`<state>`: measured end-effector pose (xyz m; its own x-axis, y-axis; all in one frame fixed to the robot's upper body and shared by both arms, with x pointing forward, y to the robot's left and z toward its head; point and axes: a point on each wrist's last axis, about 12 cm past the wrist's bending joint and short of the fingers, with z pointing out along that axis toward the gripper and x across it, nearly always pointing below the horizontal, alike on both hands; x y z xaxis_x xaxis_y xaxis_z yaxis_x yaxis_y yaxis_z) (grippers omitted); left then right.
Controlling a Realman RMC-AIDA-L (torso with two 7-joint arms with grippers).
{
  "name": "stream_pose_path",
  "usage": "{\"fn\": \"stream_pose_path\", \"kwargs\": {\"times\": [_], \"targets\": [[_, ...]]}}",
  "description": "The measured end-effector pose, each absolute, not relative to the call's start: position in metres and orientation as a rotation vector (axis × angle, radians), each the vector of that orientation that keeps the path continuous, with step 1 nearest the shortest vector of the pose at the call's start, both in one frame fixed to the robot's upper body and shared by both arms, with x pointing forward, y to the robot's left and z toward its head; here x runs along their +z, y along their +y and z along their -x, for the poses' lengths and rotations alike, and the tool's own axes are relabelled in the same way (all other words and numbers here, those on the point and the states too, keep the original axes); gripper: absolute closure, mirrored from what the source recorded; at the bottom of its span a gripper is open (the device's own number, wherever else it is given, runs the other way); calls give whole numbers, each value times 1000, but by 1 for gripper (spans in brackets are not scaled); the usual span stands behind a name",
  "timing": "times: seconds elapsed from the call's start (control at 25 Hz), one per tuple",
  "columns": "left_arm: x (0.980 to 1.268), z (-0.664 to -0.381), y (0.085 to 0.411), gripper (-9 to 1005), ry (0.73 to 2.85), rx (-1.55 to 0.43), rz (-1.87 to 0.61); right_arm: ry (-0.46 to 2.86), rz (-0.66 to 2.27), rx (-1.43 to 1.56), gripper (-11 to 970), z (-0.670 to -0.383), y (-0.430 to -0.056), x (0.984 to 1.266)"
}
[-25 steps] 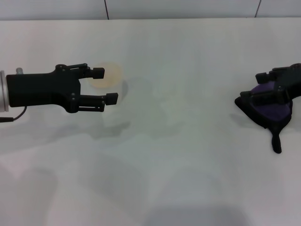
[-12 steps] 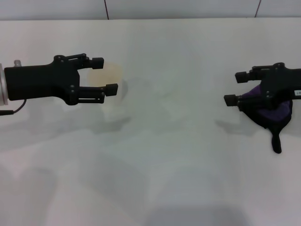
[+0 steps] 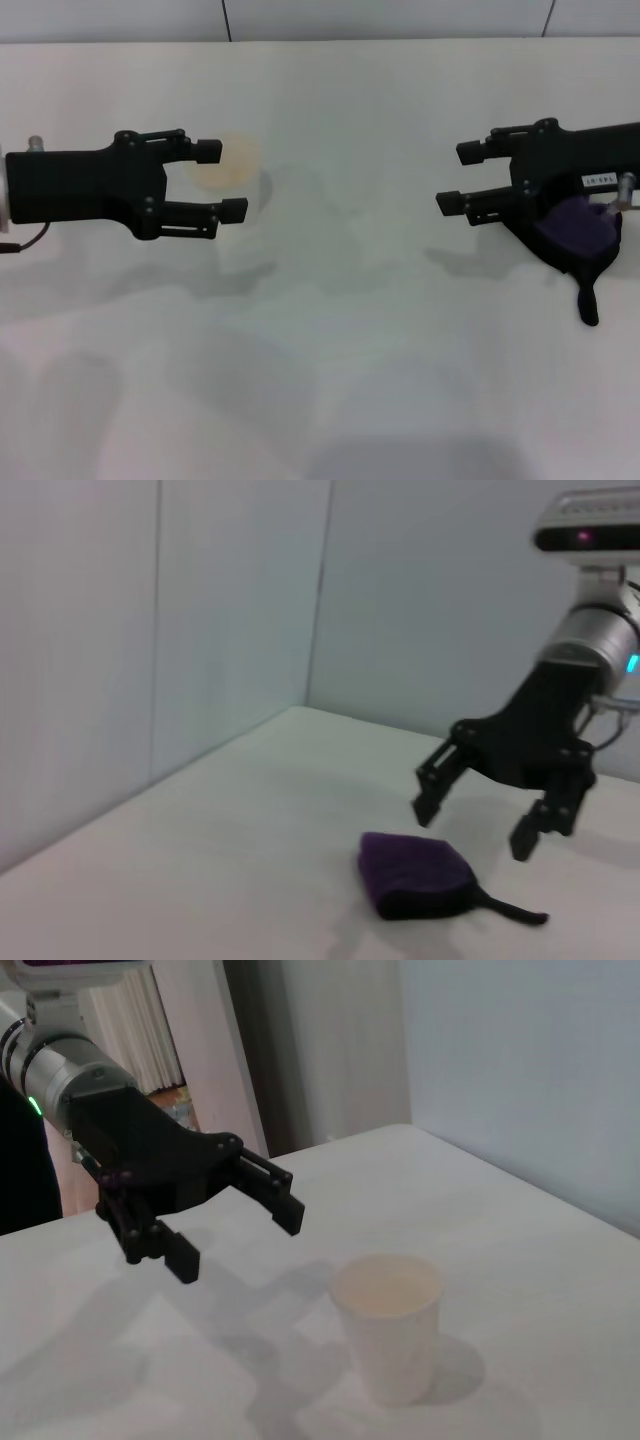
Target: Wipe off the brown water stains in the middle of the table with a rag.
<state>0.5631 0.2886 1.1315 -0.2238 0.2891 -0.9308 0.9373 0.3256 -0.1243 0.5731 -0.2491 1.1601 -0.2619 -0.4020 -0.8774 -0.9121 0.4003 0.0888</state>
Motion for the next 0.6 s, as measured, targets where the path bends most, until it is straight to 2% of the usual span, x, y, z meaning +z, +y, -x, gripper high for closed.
{"fn": "stream_pose_path", "kwargs": {"times": [0.6], "targets": [[1137, -560, 292, 138, 1721, -973, -1155, 1867, 1183, 811, 205, -571, -244, 1156]]}}
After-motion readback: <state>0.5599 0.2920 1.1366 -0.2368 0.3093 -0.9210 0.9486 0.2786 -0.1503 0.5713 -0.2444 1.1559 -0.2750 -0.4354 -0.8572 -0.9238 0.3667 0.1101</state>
